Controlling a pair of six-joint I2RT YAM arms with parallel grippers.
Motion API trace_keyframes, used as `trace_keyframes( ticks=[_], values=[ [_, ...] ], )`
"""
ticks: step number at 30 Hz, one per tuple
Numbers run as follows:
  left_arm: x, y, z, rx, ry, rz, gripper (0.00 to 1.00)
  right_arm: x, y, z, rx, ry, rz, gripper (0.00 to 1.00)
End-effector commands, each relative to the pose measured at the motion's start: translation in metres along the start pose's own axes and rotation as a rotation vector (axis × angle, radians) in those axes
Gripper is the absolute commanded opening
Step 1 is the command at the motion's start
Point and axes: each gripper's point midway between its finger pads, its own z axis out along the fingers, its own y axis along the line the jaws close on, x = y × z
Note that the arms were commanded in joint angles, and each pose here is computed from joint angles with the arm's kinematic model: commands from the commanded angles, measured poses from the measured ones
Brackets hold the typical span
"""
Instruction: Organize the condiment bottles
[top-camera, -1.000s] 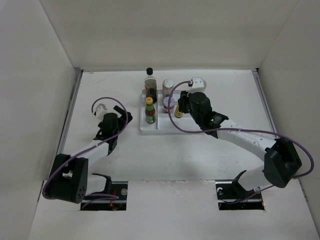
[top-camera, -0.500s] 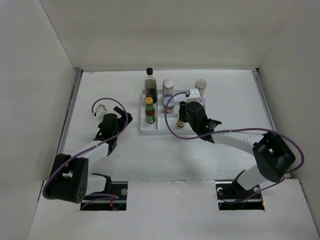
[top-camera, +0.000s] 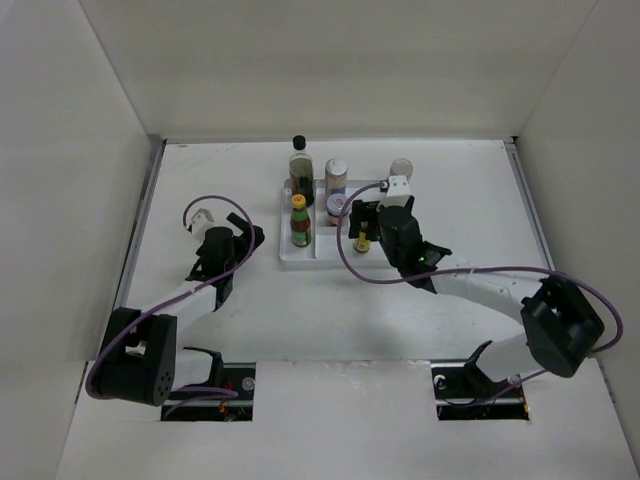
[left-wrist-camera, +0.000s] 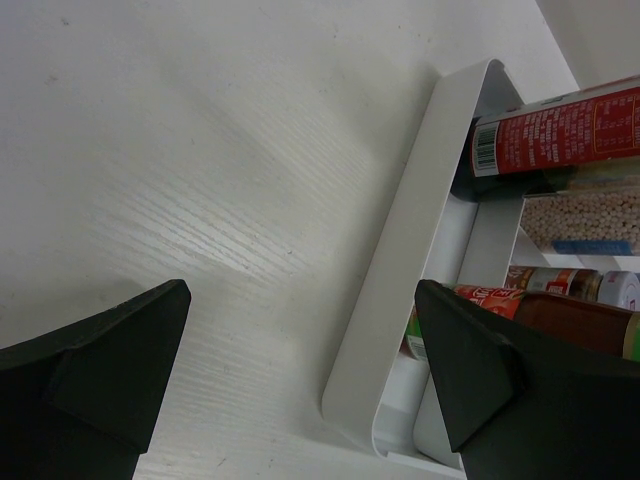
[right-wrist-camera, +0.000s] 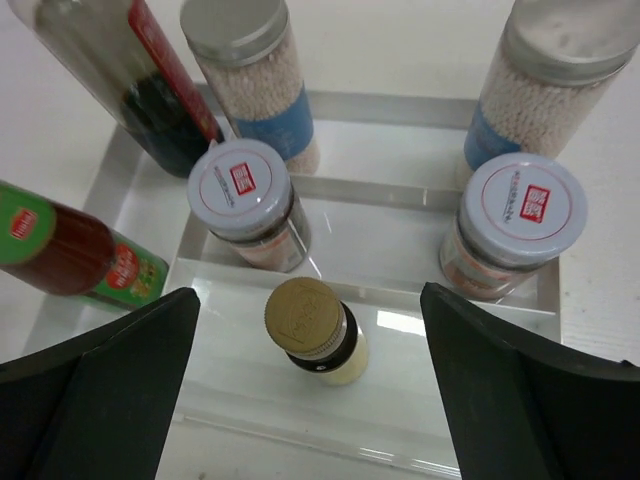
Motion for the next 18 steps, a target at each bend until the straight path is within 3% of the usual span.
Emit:
trace_keyframes(
  ticks=[1,7,11,18],
  values=[
    [-0.012,-0.012,0.002,0.04,-0.027,-0.02,1.0,-0.059,-0.001,-0.019,0.001,-0.187,0.103,1.0],
    [-0.016,-0.013,0.001,0.047,-0.042,-0.022,1.0,-0.091,-0.059,-0.052,0.17,-0.375,0.241,1.0],
    [-0.019,-0.005,0.007,0.019,-0.063,-0.011,1.0,-0.082,-0.113,-0.072,0.302,-0.474,0.379,1.0],
    [-0.029,-0.011,0.004,0.022,-0.103,-0.007,1.0,-0.047,-0.15,-0.081,0.361,-0.488,0.541,1.0]
  ],
)
